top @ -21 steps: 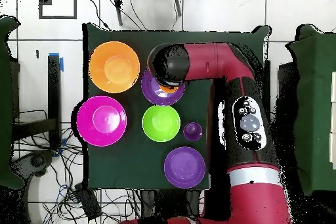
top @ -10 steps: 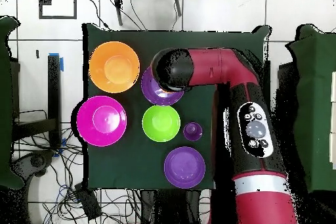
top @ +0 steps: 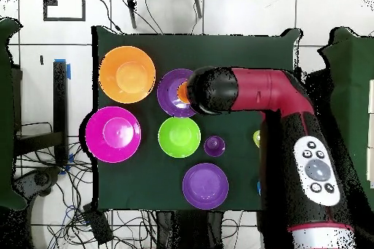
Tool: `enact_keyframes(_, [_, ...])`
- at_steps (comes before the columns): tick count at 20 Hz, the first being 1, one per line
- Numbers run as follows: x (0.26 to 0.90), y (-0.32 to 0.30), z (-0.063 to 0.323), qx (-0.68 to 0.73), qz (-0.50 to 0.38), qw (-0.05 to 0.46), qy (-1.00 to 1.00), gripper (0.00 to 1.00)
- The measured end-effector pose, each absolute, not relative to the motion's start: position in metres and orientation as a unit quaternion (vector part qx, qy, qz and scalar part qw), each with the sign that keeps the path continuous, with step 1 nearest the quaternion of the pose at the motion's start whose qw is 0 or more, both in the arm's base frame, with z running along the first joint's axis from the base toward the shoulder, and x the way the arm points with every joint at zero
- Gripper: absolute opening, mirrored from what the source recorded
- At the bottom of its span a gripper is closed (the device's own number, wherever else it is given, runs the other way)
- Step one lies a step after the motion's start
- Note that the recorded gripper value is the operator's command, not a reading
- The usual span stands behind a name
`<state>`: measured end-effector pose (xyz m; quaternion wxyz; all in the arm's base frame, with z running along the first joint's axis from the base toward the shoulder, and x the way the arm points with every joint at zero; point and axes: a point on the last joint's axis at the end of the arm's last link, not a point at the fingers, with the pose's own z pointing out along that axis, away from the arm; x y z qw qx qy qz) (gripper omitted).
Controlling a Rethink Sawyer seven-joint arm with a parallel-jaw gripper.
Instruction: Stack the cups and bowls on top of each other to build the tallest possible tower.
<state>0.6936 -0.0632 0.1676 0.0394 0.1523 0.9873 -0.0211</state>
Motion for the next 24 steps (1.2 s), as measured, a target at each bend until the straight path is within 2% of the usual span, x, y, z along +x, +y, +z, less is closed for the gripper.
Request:
enact_keyframes(11, [0.675,-0.087,0.156,0.167,0.002,0.019,0.986,1.00])
enact_keyframes(18, [0.687,-0.087,0.149,0.167,0.027,0.021,0.985,1.00])
enact_keyframes(24, [0.709,-0.101,0.159,0.160,0.048,0.033,0.985,1.00])
